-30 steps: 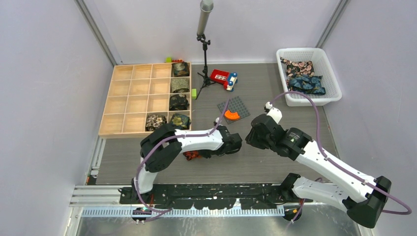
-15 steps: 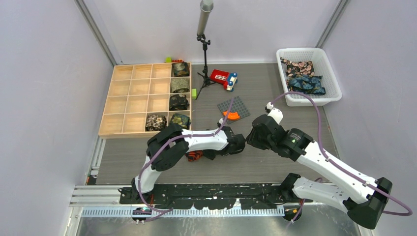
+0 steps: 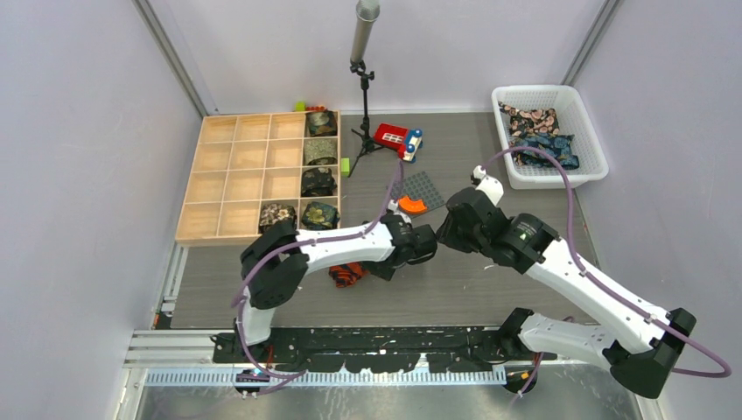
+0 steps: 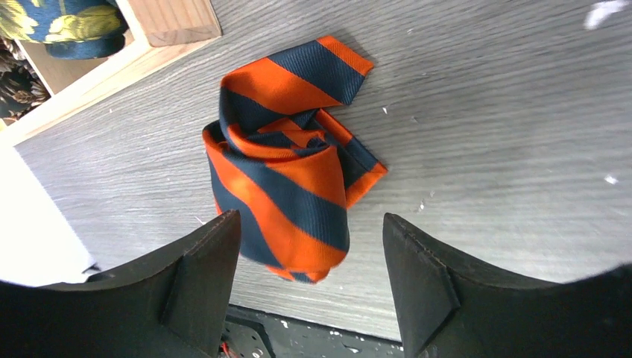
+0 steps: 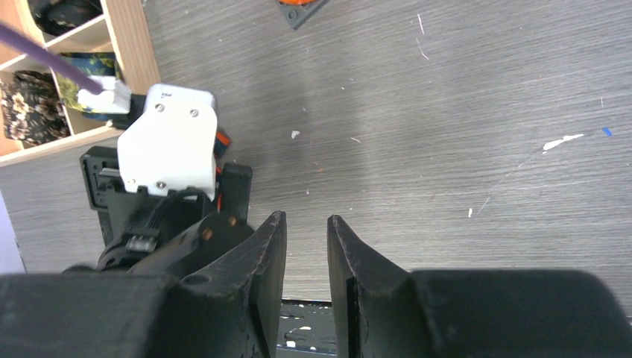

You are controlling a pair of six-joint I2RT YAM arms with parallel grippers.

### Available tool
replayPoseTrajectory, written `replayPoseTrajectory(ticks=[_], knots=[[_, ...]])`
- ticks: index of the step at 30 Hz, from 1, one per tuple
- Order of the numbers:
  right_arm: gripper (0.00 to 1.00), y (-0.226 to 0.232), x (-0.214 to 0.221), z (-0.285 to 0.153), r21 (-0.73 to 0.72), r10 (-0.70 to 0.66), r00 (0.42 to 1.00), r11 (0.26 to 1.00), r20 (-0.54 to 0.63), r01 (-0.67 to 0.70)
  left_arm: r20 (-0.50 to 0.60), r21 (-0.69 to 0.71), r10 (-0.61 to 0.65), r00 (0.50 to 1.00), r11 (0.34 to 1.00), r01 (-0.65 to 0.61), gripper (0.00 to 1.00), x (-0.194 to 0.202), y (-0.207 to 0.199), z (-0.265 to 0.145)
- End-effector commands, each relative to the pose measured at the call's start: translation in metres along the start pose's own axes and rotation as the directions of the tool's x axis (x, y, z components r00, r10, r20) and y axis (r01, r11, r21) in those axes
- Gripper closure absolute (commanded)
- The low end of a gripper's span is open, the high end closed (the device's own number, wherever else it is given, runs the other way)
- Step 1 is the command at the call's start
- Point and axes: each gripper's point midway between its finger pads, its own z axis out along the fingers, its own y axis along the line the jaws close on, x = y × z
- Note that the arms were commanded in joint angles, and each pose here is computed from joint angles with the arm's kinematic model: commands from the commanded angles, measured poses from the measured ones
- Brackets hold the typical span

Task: Roll the ties
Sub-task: Roll the tie at the center of the board.

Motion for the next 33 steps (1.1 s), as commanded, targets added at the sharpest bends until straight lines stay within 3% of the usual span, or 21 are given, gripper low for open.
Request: replayPoseTrajectory(ticks=[1,6,11,16,20,26,33], knots=[[0.68,0.028,-0.029,-0.006,-0.047,0.016,0.998,0.999,0.062,-0.013,0.075,0.125,-0.094,0.993,0.989,0.084,0.27,-0.014,0.008,-0.037],[0.68,0.053,-0.038,0.007,-0.062,-0.003,0.999,0.998,0.036,0.005,0.086,0.197,-0.165,0.983,0.970,0.146,0.31,-0.004,0.028,-0.060],[0.73,0.097,-0.024,0.042,-0.132,-0.065,0.993,0.990,-0.096,0.052,0.047,0.290,-0.259,0.965,0.928,0.235,0.58,0.029,0.043,-0.066],[0.79,0.146,0.006,0.084,-0.252,-0.160,0.951,0.963,-0.263,0.092,-0.003,0.359,-0.339,0.941,0.878,0.318,0.74,0.062,0.045,-0.053],[0.84,0.169,0.026,0.122,-0.304,-0.239,0.907,0.943,-0.346,0.133,-0.035,0.410,-0.412,0.911,0.825,0.389,0.80,0.072,0.042,-0.037],[0.90,0.175,0.055,0.170,-0.309,-0.305,0.847,0.934,-0.435,0.177,-0.117,0.551,-0.528,0.841,0.670,0.497,0.87,0.063,0.019,-0.022],[0.94,0.164,0.093,0.207,-0.305,-0.335,0.781,0.932,-0.527,0.194,-0.166,0.561,-0.543,0.823,0.635,0.532,0.88,0.060,0.006,-0.006]])
